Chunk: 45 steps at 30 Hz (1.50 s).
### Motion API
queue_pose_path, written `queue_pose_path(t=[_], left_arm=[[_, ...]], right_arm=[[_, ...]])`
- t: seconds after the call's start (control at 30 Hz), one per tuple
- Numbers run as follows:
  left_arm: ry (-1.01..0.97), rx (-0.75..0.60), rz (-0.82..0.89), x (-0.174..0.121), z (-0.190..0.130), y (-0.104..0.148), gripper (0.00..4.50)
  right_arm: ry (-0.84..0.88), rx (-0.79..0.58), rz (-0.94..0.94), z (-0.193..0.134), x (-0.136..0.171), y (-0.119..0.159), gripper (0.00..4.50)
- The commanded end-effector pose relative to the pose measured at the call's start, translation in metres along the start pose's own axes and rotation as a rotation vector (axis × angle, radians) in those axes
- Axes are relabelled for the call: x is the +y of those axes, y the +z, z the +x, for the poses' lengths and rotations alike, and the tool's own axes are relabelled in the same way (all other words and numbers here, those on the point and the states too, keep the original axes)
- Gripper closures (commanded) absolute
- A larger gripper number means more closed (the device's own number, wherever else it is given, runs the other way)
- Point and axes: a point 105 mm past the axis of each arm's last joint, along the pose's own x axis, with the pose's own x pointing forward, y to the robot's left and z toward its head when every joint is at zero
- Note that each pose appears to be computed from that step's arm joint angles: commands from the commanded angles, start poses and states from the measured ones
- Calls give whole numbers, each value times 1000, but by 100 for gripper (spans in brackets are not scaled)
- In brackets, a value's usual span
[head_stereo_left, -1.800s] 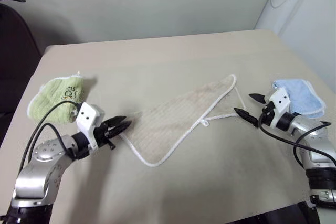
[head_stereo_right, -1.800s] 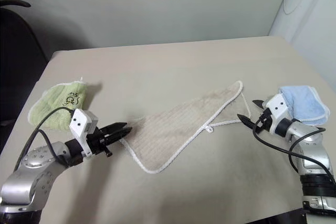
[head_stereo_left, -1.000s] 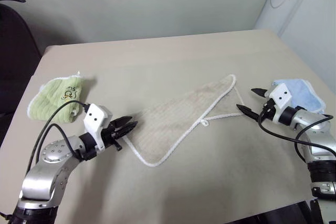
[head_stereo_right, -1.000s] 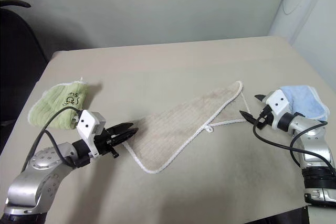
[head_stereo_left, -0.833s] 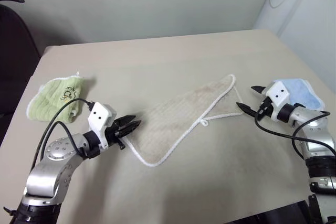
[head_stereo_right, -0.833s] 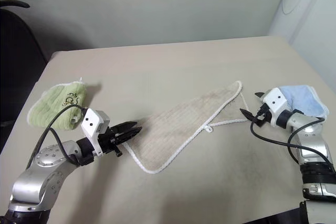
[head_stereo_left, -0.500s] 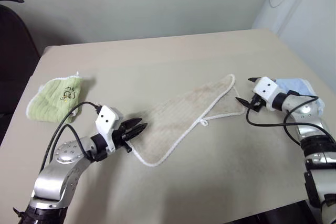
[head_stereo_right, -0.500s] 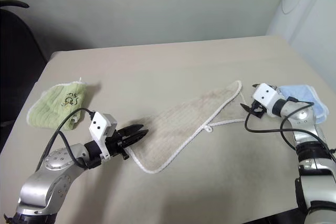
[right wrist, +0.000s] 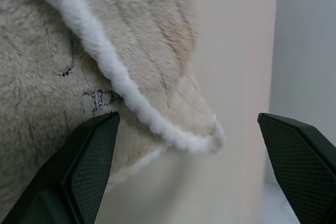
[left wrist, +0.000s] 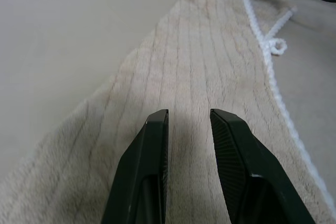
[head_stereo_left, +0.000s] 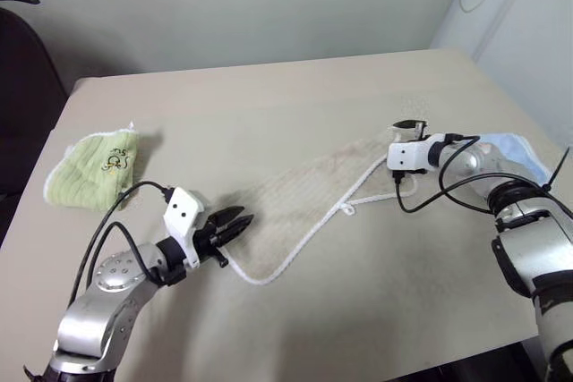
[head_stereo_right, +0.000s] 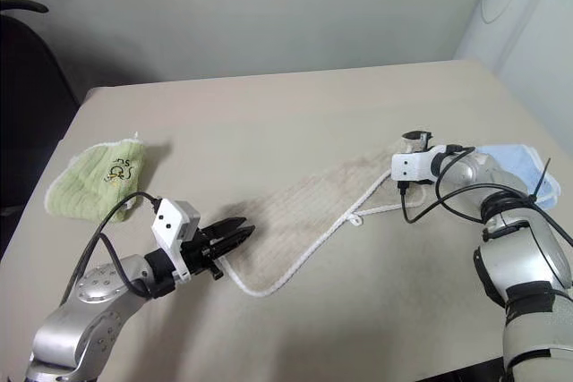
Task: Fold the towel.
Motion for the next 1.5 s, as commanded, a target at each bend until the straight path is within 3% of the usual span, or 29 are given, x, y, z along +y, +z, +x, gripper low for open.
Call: queue_pose_path(t=[0.03, 0.1, 0.2, 0.57, 0.9, 1.0, 1.1, 1.23, 1.5], left_arm=[[-6, -48, 38, -9, 0, 14, 312], [0, -50, 37, -9, 0, 14, 312], [4, -51, 37, -10, 0, 14, 312], [-50, -1, 122, -9, -1, 15, 312], [-385, 186, 419, -19, -11, 14, 312], [-539, 252, 444, -25, -20, 10, 249], [-700, 341, 500, -34, -32, -1, 149], [-776, 361, 624, -40, -29, -8, 5], [-748, 311, 692, -52, -10, -15, 2]], right_arm=[[-44, 18, -115, 4, -11, 3, 4], [-47, 31, -137, 5, -10, 2, 4], [-47, 51, -158, 7, -9, 0, 62], [-58, 36, -136, 4, -9, 0, 445], [-115, 9, -46, -2, -10, -3, 445], [-124, 3, -35, -5, -8, -4, 450], [-145, -6, -14, -8, -8, -5, 450], [-166, -11, 12, -11, -9, -7, 450], [-187, -60, 36, -24, -9, -6, 450]])
